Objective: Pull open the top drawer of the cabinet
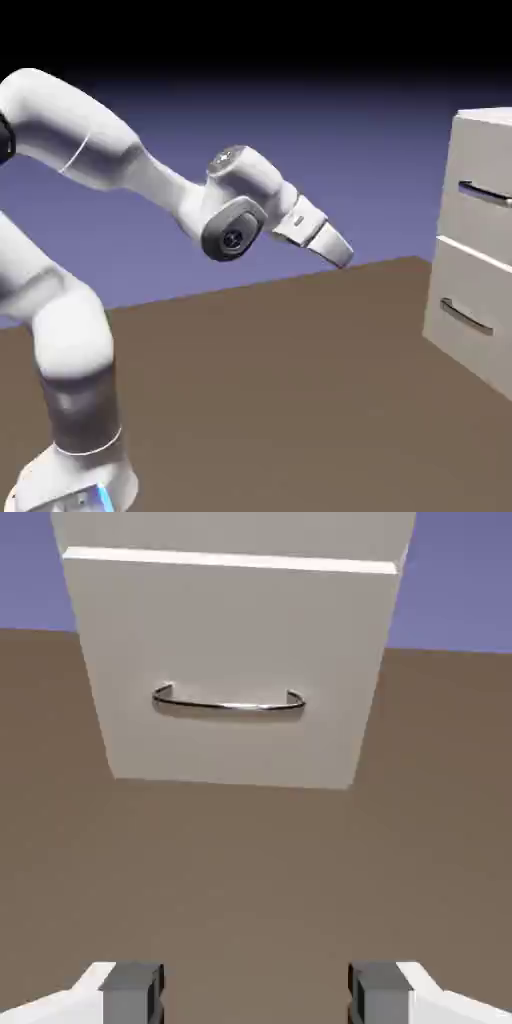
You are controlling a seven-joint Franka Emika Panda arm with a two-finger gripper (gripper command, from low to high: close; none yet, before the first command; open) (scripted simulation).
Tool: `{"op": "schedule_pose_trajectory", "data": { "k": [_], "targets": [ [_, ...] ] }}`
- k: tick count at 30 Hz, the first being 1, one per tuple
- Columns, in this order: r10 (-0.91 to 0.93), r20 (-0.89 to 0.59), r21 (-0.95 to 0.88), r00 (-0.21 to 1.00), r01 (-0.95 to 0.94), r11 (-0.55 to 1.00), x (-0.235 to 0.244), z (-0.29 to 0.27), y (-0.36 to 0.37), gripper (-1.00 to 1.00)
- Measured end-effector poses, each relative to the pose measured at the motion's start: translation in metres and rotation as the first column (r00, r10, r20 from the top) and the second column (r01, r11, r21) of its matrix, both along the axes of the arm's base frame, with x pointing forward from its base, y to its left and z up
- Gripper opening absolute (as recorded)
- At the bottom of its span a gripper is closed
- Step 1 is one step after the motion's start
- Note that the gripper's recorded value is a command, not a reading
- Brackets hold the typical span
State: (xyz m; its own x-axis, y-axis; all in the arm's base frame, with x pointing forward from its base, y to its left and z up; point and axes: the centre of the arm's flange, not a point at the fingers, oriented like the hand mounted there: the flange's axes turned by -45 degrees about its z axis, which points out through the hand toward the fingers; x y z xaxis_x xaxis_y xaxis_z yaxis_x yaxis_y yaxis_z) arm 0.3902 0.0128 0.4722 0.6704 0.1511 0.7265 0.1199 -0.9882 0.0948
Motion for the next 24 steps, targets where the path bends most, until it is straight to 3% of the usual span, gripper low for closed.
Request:
{"op": "schedule_pose_trajectory", "data": {
  "k": [5, 11, 18, 24],
  "targets": [
    [0.308, 0.080, -0.275, 0.948, -0.276, 0.921, -0.003, 0.057, 0.030, 0.00],
    [0.601, 0.081, -0.605, 0.795, -0.440, 0.664, -0.017, 0.122, 0.053, 0.00],
    [0.797, -0.030, -0.885, 0.603, -0.388, 0.259, -0.040, 0.190, 0.060, 0.00],
    [0.846, -0.178, -0.976, 0.503, -0.203, -0.085, -0.056, 0.238, 0.048, 0.00]
  ]
}}
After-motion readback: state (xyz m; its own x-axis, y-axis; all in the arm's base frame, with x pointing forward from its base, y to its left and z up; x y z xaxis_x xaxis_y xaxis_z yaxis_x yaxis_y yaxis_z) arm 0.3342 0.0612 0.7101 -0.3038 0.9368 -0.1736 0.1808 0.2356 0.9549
